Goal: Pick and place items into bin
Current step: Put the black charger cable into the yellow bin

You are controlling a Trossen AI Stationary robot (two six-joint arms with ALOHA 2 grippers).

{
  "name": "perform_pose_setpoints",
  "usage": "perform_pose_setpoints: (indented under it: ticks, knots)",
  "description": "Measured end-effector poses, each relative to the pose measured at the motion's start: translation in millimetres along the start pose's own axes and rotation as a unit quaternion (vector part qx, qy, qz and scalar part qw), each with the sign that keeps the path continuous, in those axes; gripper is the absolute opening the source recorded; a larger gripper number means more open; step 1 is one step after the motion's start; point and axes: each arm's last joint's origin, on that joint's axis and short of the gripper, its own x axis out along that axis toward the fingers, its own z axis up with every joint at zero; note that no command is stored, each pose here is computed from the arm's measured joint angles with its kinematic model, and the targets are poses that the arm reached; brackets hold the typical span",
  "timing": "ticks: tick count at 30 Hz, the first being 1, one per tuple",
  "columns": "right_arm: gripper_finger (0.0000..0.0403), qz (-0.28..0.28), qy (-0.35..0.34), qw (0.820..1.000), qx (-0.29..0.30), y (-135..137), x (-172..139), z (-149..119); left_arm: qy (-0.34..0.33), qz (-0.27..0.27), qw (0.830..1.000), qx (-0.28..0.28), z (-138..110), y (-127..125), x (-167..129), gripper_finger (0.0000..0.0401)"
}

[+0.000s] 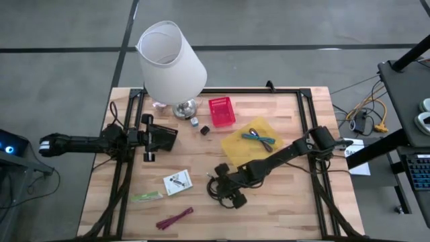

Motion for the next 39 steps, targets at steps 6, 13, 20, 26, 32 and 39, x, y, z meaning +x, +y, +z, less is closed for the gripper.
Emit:
perform_pose_setpoints:
  ticks: [6, 13, 20, 26, 32, 39]
  knots:
    - [0.0182, 0.003, -0.001, 1.000, -0.021, -3.2, 0.3, -0.8, 0.000, 0.000, 1.000, 0.000, 0.0, 0.0, 0.0, 0.0157]
    - [0.0182, 0.037, -0.020, 0.999, -0.028, -2.7, 8.6, -0.4, 0.000, 0.000, 1.000, 0.000, 0.0, 0.0, 0.0, 0.0157]
    - [0.0182, 0.056, -0.008, 0.998, -0.034, -2.3, 32.7, -2.0, 0.000, 0.000, 1.000, 0.000, -0.1, 0.0, 0.0, 0.0157]
    - [0.0175, 0.060, -0.008, 0.998, -0.015, -4.8, 36.1, 0.9, 0.000, 0.000, 1.000, 0.000, 0.0, 0.0, 0.0, 0.0157]
    - [0.0128, 0.065, -0.008, 0.998, -0.015, -5.2, 31.5, 1.5, 0.001, 0.000, 1.000, 0.000, -0.2, 0.0, 0.0, 0.0157]
    - [0.0050, 0.066, 0.002, 0.998, -0.014, -6.2, 30.9, -0.3, 0.000, 0.000, 1.000, 0.000, -0.1, 0.0, 0.0, 0.0157]
